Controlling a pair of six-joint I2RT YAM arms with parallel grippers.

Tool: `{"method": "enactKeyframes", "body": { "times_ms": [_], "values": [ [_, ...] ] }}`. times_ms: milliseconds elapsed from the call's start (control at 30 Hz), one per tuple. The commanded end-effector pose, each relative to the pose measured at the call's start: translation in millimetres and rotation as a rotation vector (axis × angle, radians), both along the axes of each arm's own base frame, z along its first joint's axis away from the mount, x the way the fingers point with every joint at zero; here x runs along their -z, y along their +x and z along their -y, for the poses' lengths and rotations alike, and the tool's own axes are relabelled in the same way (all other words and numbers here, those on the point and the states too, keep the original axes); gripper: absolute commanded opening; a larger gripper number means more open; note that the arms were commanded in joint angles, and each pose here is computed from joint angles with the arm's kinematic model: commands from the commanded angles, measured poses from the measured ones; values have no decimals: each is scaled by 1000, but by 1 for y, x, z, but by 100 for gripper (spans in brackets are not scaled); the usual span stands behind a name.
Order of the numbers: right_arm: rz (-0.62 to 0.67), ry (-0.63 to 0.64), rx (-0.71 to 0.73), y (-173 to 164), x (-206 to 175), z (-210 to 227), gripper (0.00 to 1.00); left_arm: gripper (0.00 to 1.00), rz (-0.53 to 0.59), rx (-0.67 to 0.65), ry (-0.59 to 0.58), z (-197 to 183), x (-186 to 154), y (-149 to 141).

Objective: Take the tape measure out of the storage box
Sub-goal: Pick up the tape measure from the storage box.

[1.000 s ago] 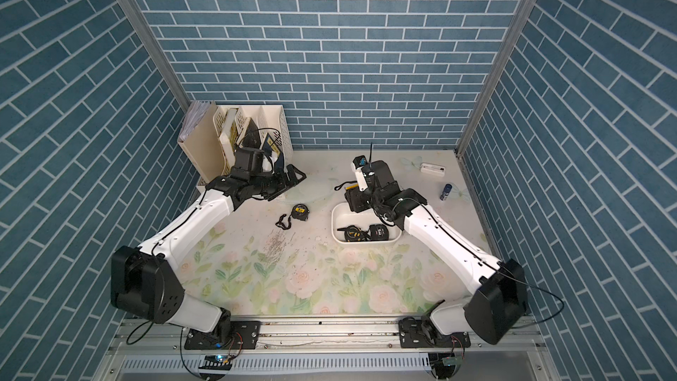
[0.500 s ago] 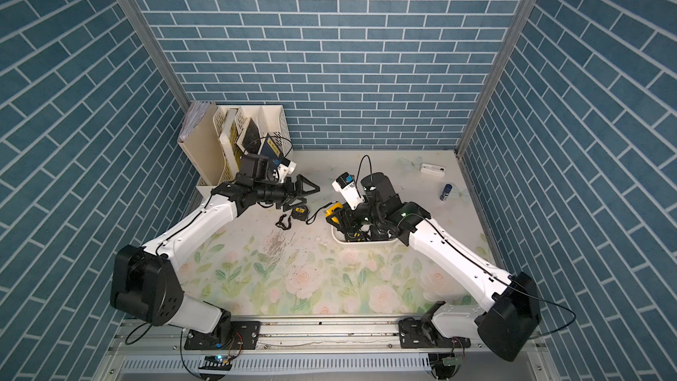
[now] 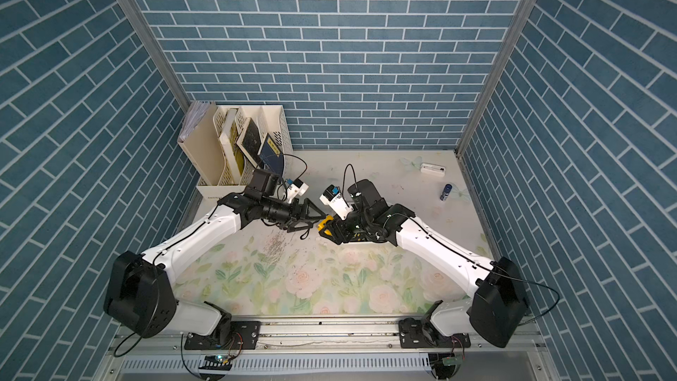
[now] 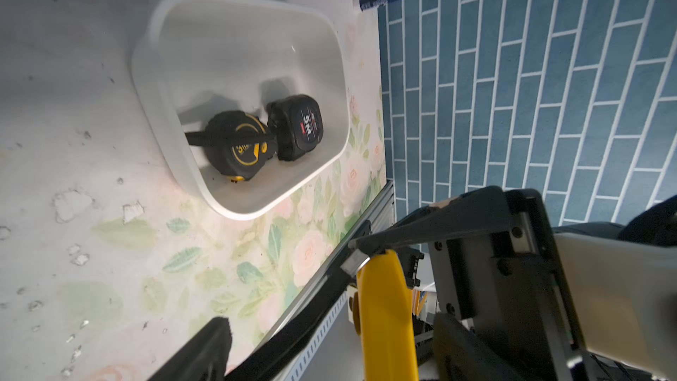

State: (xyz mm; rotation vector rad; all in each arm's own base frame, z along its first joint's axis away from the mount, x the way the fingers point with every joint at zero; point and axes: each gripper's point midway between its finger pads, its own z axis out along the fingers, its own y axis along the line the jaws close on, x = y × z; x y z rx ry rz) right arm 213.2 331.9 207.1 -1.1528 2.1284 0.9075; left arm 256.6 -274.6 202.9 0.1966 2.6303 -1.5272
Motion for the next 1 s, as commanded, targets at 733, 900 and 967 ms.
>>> {"method": "enactKeyframes", "body": {
  "times_ms": [733, 900, 967],
  "values": [
    [99, -13, -66, -1, -6, -17, 0, 57, -25, 96, 26, 12, 12, -30],
    [89, -7, -80, -3, -5, -19, 0, 57, -24, 104, 32, 16, 16, -30],
    [89, -5, -86, -5, -5, -21, 0, 54, -20, 96, 39, 16, 18, -26]
  ]
}}
